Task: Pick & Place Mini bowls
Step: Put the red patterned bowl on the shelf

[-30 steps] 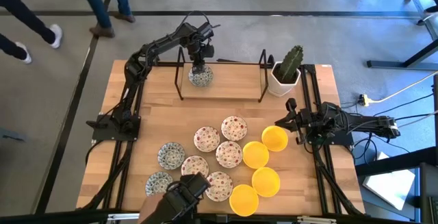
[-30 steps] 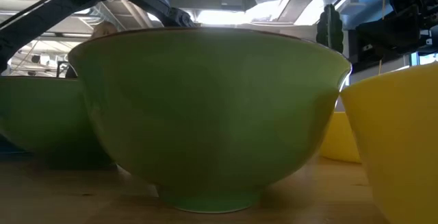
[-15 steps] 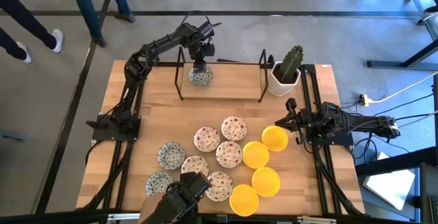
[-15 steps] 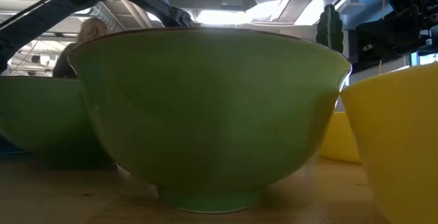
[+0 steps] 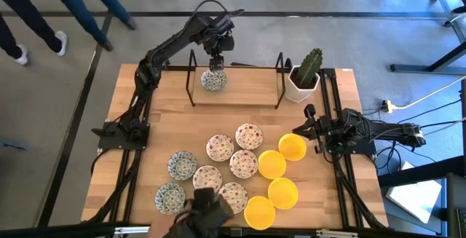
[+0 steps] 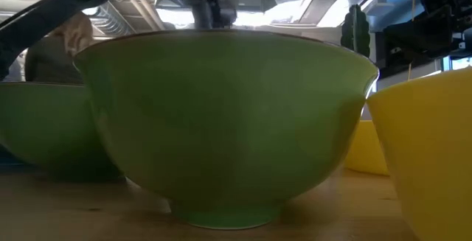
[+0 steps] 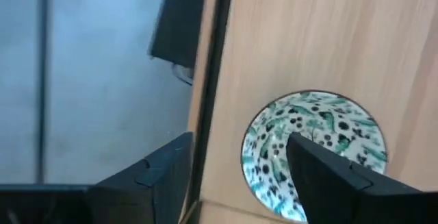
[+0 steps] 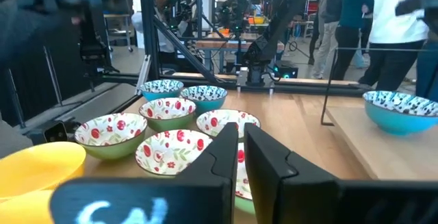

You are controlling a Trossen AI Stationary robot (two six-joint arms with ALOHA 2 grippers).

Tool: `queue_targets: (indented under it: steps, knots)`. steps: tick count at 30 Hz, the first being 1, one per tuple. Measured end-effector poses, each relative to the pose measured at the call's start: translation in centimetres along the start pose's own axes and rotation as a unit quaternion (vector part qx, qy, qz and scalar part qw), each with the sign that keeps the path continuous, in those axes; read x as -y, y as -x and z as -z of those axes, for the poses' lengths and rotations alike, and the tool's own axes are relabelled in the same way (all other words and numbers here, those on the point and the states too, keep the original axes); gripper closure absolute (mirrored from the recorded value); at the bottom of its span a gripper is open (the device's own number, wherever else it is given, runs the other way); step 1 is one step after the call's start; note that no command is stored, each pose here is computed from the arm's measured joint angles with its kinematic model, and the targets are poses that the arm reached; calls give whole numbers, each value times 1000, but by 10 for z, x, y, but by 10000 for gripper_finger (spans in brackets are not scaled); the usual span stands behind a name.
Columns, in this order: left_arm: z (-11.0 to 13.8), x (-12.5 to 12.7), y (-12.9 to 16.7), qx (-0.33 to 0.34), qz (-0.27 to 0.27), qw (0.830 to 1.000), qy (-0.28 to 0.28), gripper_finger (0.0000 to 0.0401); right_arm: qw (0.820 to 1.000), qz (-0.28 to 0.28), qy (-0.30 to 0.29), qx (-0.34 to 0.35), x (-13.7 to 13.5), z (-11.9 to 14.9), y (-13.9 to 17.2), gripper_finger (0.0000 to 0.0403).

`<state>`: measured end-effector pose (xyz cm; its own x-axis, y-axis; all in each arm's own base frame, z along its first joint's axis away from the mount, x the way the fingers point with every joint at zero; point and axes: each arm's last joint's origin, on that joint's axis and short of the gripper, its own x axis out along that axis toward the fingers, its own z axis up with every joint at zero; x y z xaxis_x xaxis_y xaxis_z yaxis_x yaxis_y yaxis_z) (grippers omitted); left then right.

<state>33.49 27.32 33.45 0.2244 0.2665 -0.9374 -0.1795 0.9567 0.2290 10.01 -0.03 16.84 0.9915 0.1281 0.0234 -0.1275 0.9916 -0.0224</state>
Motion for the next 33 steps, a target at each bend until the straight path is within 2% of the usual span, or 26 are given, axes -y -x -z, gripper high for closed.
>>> queue_targets:
  steps: [3, 6, 11, 15, 19, 24, 26, 30, 32, 33]
  knots:
    - [2, 21, 26, -12, -37, 999, -33, 190, 1000, 0, 8, 0, 0, 0, 0, 374]
    - [4, 39, 60, 14, -54, 997, -45, 222, 1000, 0, 7, 0, 0, 0, 0, 374]
    - [15, 77, 120, 70, -69, 993, -60, 302, 1000, 0, 6, 0, 0, 0, 0, 374]
    - [32, 112, 154, 61, -91, 991, -78, 380, 1000, 0, 6, 0, 0, 0, 0, 374]
    - [52, 145, 176, 71, -129, 986, -73, 395, 1000, 0, 5, 0, 0, 0, 0, 374]
    - [87, 183, 171, 65, -170, 981, -74, 399, 1000, 0, 4, -4, 0, 1, 0, 374]
    - [104, 195, 162, 89, -174, 977, -91, 398, 1000, 0, 4, -6, 0, 1, 0, 374]
    - [137, 214, 137, 213, -129, 956, -154, 400, 1000, 0, 5, -6, 0, 1, 0, 374]
    - [152, 221, 125, 305, -93, 931, -178, 399, 1000, 0, 5, -6, 0, 1, 0, 374]
    - [158, 223, 120, 361, -76, 912, -177, 398, 1000, 0, 5, -6, 0, 1, 0, 374]
